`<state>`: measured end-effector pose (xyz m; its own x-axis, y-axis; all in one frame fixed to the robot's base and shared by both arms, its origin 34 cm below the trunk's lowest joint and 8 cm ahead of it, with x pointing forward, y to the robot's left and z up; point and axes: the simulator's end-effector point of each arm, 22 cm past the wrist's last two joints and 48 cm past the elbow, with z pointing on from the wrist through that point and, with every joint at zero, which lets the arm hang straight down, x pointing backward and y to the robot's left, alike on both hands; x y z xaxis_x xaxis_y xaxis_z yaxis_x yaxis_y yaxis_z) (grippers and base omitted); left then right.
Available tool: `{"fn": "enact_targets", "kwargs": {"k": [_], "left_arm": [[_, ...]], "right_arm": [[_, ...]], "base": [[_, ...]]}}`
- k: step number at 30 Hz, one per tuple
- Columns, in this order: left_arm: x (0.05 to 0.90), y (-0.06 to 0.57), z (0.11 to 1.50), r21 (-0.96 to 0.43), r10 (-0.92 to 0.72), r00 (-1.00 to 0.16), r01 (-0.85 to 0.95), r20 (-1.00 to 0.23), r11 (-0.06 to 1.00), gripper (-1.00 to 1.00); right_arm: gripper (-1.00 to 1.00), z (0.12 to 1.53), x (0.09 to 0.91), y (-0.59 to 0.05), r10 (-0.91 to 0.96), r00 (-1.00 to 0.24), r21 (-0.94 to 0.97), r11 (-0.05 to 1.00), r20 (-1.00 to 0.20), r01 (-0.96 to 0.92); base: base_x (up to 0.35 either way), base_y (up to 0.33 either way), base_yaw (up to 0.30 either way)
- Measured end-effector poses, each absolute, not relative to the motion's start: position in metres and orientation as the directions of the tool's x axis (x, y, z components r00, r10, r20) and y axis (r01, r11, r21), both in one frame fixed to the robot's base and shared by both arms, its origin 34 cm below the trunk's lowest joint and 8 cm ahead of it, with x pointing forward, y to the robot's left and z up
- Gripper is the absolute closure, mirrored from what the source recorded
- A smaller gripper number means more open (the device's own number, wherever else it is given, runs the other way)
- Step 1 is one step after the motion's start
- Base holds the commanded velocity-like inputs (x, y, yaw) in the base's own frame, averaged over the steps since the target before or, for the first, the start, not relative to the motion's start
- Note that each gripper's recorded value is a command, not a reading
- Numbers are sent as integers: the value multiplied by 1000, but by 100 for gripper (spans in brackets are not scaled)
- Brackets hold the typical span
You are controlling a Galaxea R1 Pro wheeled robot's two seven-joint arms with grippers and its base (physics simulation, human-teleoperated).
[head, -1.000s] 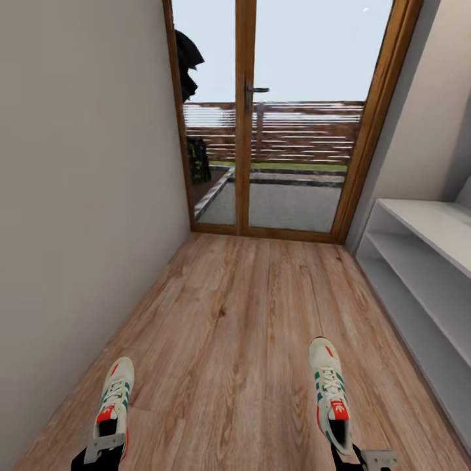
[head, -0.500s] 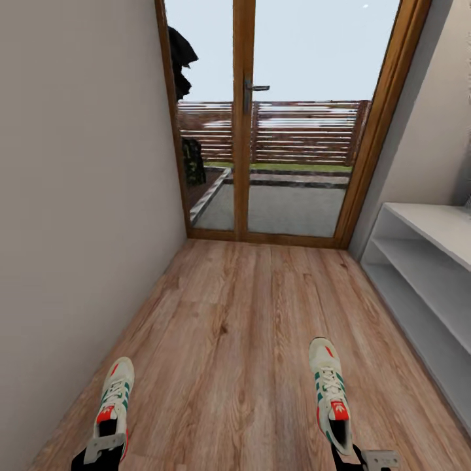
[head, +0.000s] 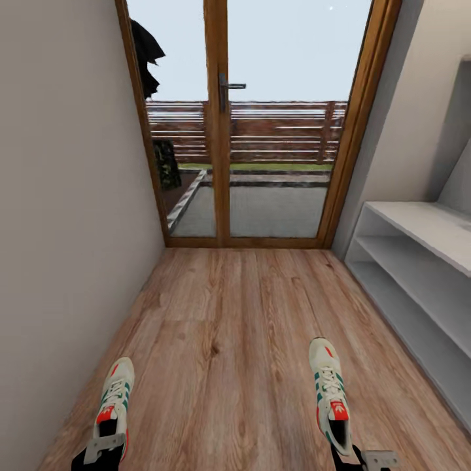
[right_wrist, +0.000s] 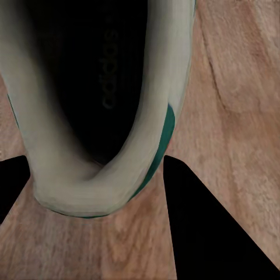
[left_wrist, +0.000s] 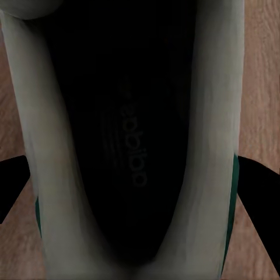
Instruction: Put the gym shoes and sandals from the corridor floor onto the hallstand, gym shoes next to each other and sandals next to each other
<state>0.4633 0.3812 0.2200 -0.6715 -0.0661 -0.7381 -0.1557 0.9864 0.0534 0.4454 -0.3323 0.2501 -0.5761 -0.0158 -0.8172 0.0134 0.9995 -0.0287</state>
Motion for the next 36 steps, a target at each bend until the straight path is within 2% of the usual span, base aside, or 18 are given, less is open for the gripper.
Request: {"fn": "enact_targets", "kwargs": {"k": [15, 30, 36], "left_arm": [[463, 380, 220, 50, -65, -672, -151, -738, 987, 100], [464, 379, 220, 48, -66, -671, -150, -738, 988, 100], [463, 379, 219, 48, -66, -673, -150, -737, 988, 100]], "right_arm": [[100, 251, 446, -332, -16, -575, -29, 999, -818, 14], [100, 251, 446, -333, -17, -575, -30, 999, -818, 12], [100, 250, 446, -333, -17, -575, -30, 999, -818, 13]], "base": [[291, 220, -28], [334, 26, -249], [120, 0, -267]]}}
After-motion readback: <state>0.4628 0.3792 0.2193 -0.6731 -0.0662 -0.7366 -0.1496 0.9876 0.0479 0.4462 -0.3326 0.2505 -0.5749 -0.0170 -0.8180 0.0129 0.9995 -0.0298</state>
